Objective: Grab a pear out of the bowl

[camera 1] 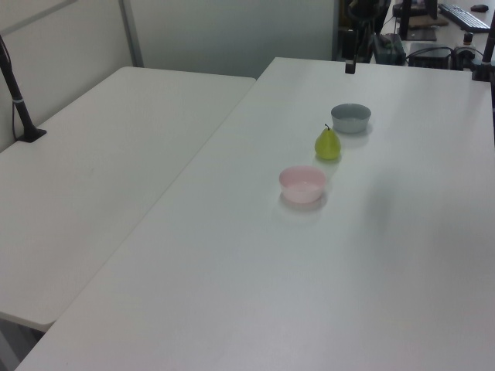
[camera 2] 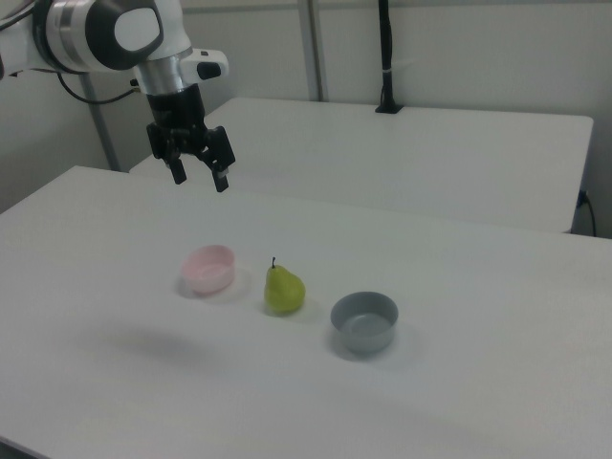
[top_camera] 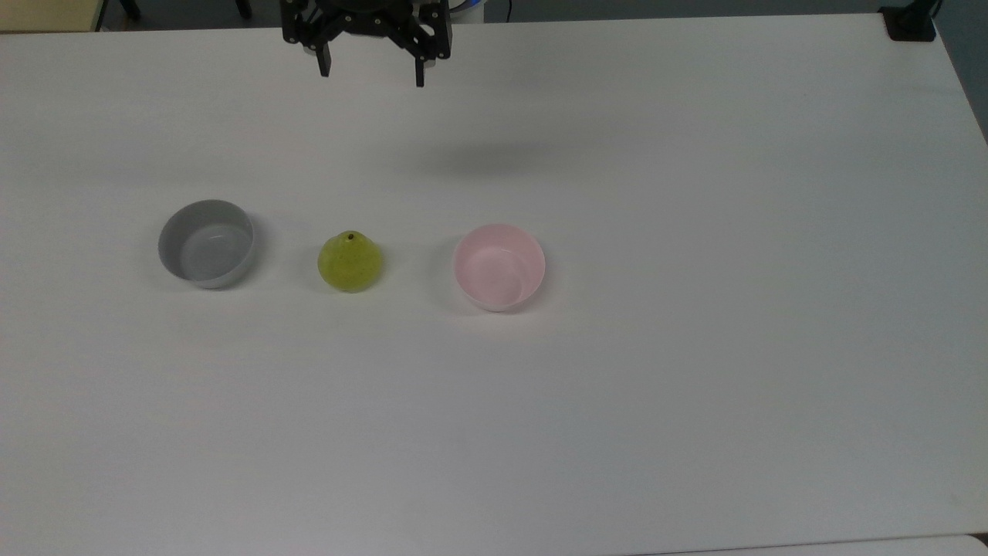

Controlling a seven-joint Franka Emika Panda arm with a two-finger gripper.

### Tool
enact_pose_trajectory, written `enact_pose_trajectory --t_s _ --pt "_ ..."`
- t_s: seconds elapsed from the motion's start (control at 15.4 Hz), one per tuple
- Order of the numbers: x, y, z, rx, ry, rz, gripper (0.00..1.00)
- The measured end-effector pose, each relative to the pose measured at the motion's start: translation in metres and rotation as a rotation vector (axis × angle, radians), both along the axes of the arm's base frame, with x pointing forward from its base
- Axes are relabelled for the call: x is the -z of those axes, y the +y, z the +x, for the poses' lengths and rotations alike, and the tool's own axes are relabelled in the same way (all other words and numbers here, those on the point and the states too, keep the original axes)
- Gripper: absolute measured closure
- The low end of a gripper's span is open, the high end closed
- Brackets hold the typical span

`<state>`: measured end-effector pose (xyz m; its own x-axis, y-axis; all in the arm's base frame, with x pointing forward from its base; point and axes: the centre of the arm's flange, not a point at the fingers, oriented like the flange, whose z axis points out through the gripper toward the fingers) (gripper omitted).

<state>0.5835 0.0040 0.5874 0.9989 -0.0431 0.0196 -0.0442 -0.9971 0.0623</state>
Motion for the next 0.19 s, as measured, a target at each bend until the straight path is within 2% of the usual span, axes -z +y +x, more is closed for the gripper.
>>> enact_pose_trajectory --t_s 0.19 --pt "-0.0022 -0.0007 -0.0031 0.003 0.008 0.007 0.0"
